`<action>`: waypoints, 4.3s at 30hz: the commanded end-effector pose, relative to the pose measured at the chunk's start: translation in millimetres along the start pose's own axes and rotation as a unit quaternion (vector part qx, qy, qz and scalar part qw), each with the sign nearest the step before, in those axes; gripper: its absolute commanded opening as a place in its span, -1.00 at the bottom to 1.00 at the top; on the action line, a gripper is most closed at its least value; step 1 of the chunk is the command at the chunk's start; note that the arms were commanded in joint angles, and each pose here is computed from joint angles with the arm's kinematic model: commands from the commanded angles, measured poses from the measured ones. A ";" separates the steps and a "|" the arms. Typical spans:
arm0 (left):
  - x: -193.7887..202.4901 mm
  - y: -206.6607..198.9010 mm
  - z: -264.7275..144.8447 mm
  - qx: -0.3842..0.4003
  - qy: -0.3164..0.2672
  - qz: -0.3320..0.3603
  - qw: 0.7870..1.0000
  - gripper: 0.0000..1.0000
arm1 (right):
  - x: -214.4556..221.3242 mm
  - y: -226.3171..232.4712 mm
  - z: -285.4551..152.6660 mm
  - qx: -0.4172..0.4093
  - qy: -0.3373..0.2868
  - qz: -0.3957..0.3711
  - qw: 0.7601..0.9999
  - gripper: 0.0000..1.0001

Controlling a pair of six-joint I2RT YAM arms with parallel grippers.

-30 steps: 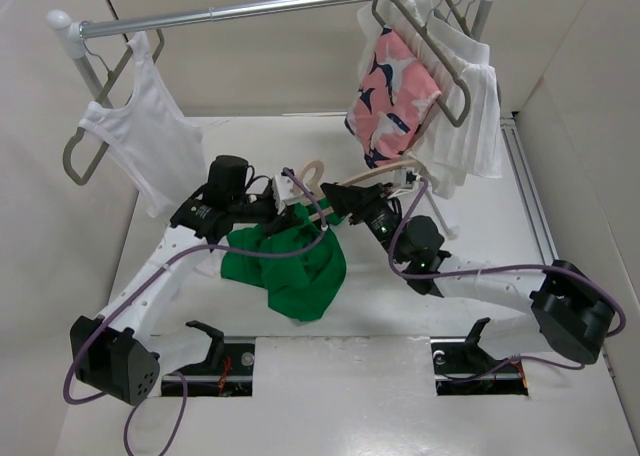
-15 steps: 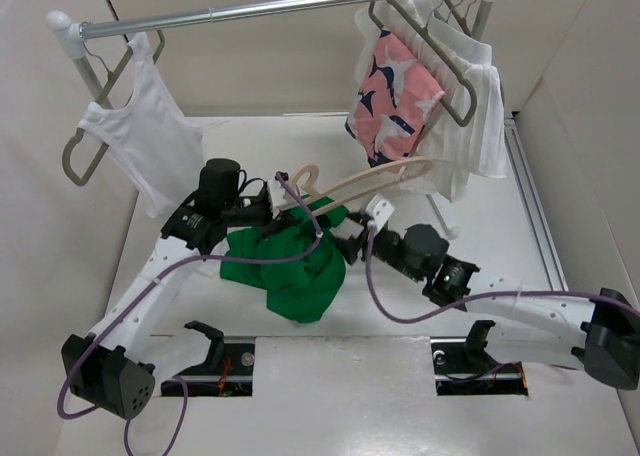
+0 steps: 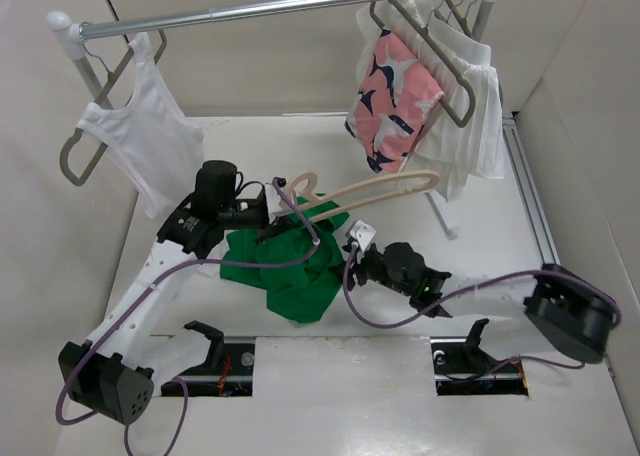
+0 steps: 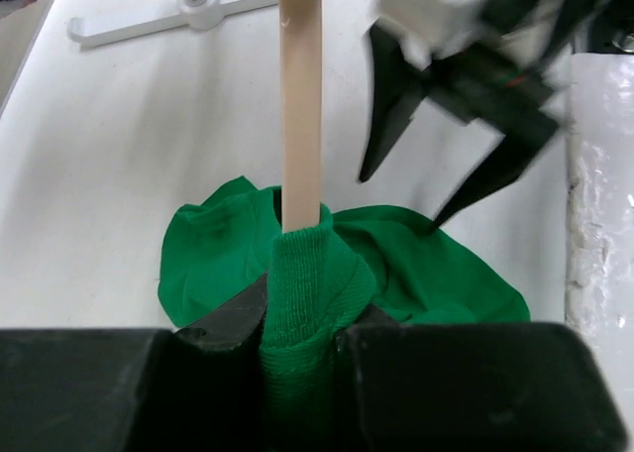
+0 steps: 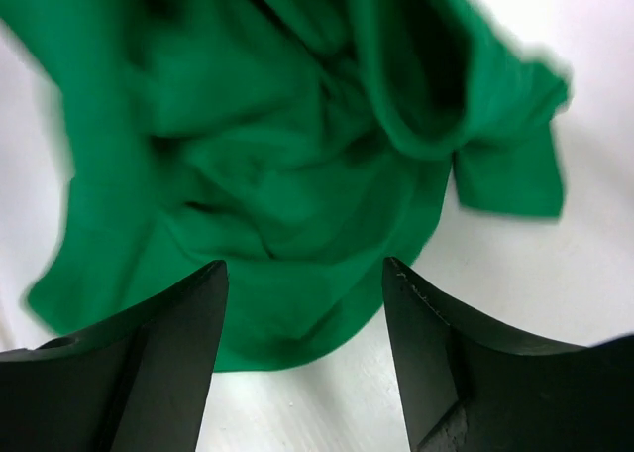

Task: Place the t-shirt on the hanger
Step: Place tshirt on hanger

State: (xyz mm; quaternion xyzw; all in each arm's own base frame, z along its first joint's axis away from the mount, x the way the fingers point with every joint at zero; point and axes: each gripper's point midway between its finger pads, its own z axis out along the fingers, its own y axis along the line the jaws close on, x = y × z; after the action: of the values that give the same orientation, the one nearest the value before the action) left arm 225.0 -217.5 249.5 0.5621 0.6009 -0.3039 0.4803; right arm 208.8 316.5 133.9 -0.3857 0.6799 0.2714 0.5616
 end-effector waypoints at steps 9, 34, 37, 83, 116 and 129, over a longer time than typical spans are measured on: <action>-25.5 -32.9 -15.9 0.048 -0.046 0.053 0.996 -1.00 | -54.0 -22.6 19.0 -0.070 -0.258 0.169 0.949 0.27; -33.2 -22.8 -16.6 0.018 -0.058 0.053 0.997 -1.00 | -86.2 -38.1 18.8 -0.022 -0.129 0.047 0.990 0.42; -38.4 -23.3 -16.4 0.019 -0.067 0.037 0.997 -1.00 | -81.7 -39.2 18.9 -0.011 -0.125 0.049 0.991 0.35; 106.6 -25.5 -31.1 -0.003 0.182 0.059 0.982 -1.00 | -5.4 -127.1 -101.6 0.221 -0.037 0.184 0.957 -1.00; 207.3 -8.4 -72.3 -0.002 0.395 0.110 0.912 -1.00 | -37.0 -164.6 -215.0 0.366 0.135 0.074 0.918 -1.00; 232.5 -11.2 -82.1 0.034 0.451 0.113 0.885 -1.00 | -66.5 -174.0 -207.5 0.365 0.216 -0.010 0.906 -1.00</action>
State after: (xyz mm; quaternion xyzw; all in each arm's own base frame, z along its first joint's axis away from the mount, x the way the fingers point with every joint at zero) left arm 236.3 -166.4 119.7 0.7408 0.5379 -0.1168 0.3850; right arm 231.9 133.0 212.8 -0.2602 0.8400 0.0677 0.4714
